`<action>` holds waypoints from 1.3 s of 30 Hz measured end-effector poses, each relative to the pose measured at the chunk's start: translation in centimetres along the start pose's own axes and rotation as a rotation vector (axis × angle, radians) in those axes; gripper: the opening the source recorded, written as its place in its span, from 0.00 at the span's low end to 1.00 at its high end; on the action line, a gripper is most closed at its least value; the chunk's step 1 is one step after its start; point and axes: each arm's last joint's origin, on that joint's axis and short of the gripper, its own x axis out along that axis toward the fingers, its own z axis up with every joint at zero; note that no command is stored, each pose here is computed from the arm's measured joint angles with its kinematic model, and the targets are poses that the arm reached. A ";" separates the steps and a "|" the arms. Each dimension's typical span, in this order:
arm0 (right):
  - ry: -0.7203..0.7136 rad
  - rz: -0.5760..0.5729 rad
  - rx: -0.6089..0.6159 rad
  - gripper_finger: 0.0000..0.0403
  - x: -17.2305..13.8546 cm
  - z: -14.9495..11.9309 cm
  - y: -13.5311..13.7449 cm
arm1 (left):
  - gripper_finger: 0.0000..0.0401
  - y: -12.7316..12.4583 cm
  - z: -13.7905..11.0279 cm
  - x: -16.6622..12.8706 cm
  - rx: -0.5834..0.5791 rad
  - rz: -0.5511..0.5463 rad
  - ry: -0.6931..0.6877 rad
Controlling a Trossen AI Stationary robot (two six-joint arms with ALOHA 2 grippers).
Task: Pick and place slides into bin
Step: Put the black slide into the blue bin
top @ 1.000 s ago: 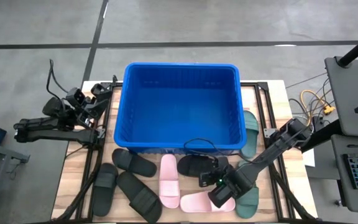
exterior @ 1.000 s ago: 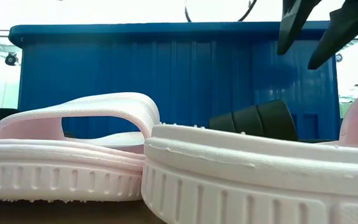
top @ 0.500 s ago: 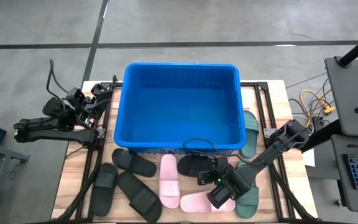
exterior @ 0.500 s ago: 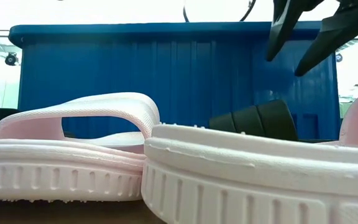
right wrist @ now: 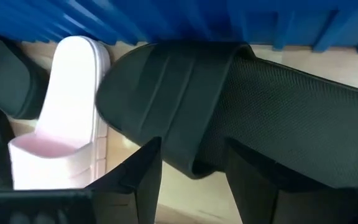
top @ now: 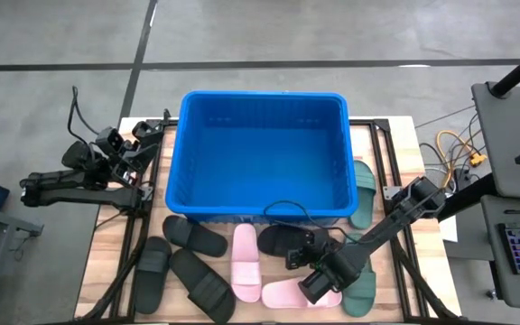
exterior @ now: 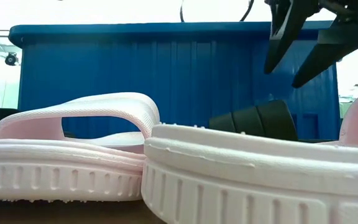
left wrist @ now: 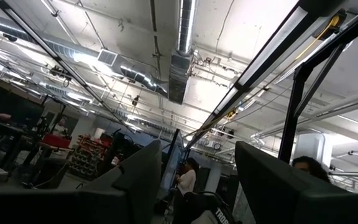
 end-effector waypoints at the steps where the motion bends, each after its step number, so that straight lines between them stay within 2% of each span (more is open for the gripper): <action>1: -0.003 0.000 -0.001 0.40 0.2 -0.2 0.0 | 0.47 0.0 0.0 0.0 0.000 0.000 0.000; 19: -0.019 0.006 0.009 0.40 1.9 -1.5 0.1 | 0.47 0.0 0.1 -0.1 0.000 -0.001 -0.003; 39: -0.094 0.033 0.032 0.40 2.3 -1.4 -0.4 | 0.47 0.0 0.1 -0.1 0.000 -0.001 -0.004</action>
